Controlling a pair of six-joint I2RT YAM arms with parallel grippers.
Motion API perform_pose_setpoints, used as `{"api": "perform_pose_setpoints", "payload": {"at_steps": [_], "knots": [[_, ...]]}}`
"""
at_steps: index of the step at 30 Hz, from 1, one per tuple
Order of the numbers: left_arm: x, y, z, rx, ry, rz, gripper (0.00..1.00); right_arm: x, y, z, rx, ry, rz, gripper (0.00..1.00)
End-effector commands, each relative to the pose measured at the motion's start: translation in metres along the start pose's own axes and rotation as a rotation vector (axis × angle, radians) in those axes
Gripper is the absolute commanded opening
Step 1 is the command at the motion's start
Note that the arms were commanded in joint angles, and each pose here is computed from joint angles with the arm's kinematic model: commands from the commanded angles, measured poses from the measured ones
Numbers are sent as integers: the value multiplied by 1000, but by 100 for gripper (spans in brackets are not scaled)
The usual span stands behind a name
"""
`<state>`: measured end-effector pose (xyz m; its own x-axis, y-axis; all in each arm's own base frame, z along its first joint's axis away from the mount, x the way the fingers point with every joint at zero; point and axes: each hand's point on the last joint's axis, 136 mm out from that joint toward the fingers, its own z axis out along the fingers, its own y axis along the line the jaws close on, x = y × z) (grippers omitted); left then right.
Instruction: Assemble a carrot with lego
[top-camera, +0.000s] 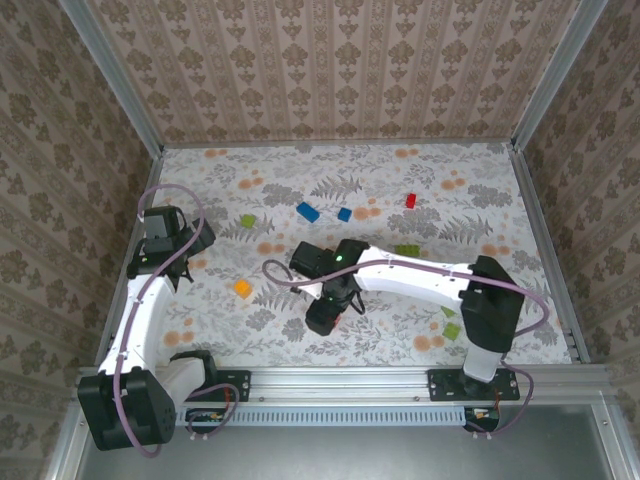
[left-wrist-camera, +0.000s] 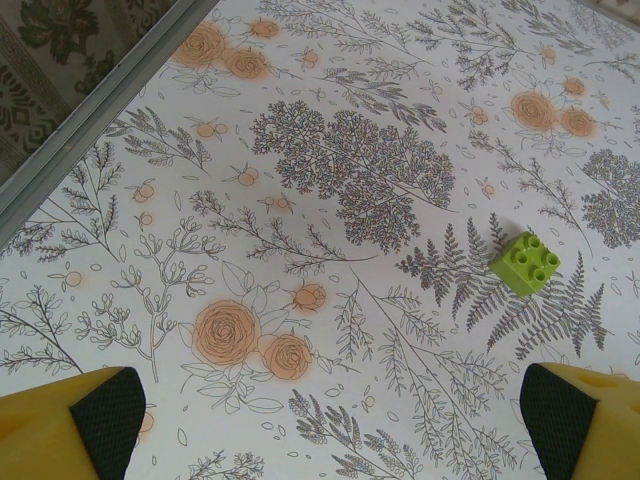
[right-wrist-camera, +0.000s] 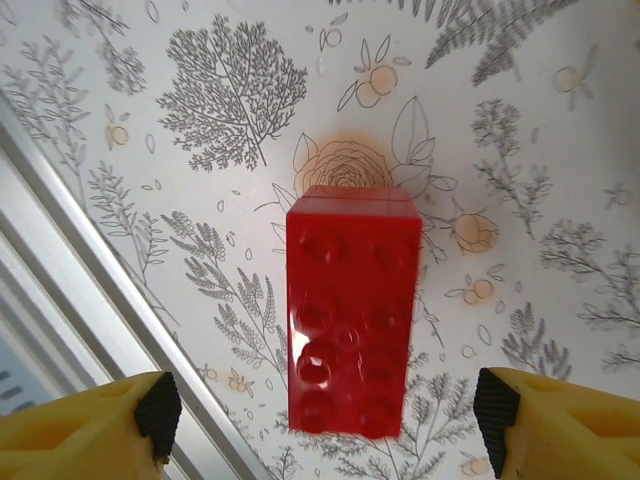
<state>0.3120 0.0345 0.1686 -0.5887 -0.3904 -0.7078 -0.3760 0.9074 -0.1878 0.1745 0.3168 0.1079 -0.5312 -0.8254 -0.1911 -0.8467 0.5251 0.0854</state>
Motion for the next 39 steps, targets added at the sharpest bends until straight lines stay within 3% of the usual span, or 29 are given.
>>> {"api": "perform_pose_setpoints", "payload": {"at_steps": [1, 6, 9, 18, 25, 39], "knots": [[-13, -3, -9, 14, -34, -11, 100, 5, -26, -33, 64, -66, 79, 81], [-13, -3, -9, 16, -35, -11, 100, 14, -89, -73, 153, -189, 337, 82], [-13, -4, -9, 22, -34, -12, 100, 41, -139, -87, 285, -202, 525, 82], [-13, -7, -8, 35, -36, -19, 100, 145, -229, -60, 449, -118, 943, 82], [-12, -13, -5, 65, -23, -23, 100, 197, -259, -25, 403, -122, 1193, 82], [-15, -13, -9, 63, -34, -20, 100, 231, -264, -11, 365, -90, 1340, 83]]}}
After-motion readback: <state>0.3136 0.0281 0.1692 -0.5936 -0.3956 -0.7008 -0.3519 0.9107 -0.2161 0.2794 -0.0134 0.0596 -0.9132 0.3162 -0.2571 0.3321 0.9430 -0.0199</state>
